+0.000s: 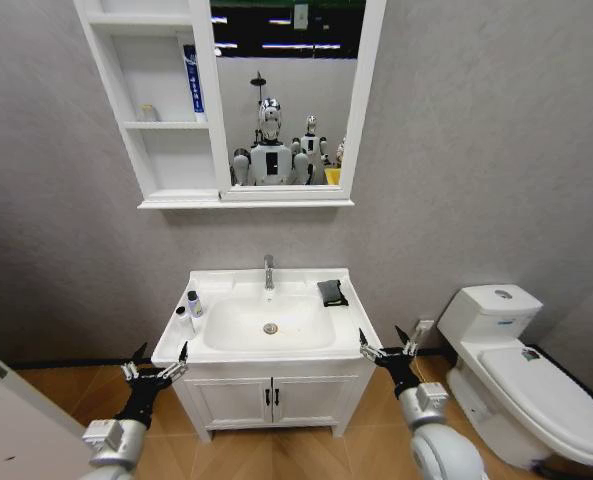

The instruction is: Move facial cleanser and shampoo from washbasin to cabinet, then wipe washbasin with towel.

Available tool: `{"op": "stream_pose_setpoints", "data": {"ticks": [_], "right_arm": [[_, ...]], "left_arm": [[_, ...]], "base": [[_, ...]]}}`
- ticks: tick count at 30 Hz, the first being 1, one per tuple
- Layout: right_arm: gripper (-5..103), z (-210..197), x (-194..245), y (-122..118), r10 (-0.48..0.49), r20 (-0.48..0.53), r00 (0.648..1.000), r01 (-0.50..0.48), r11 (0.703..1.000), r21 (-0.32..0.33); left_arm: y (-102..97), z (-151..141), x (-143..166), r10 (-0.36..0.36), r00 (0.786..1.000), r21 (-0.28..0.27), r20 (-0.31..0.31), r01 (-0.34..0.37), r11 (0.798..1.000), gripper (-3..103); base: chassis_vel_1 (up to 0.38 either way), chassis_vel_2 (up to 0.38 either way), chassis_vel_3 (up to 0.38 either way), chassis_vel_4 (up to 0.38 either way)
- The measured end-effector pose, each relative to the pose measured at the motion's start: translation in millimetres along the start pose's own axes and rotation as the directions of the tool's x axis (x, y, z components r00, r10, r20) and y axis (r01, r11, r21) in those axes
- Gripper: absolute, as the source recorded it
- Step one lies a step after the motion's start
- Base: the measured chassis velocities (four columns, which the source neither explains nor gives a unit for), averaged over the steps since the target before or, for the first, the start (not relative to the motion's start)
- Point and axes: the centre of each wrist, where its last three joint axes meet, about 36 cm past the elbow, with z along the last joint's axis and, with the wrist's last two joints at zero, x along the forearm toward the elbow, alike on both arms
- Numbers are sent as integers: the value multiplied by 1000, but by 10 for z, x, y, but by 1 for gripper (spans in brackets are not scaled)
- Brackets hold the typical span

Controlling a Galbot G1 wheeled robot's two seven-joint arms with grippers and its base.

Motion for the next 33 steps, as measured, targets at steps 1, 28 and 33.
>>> {"op": "stream_pose_setpoints", "data": {"ticks": [1, 28, 33], "right_arm": [[100, 29, -78, -24, -2, 1, 1000, 2, 1000, 1], [100, 75, -485, -258, -2, -4, 1000, 2, 999, -33], [100, 76, -457, -254, 1, -3, 1000, -1, 999, -34]], "left_arm": [[5, 102, -42, -2, 1000, 7, -1, 2, 1000, 100], [-68, 828, -1215, -50, 993, 51, -109, 56, 997, 100], [-15, 849, -1469, -66, 993, 48, -100, 71, 996, 100]], "base": [[0, 0, 0, 0], [0, 0, 0, 0], [0, 0, 0, 0]]}}
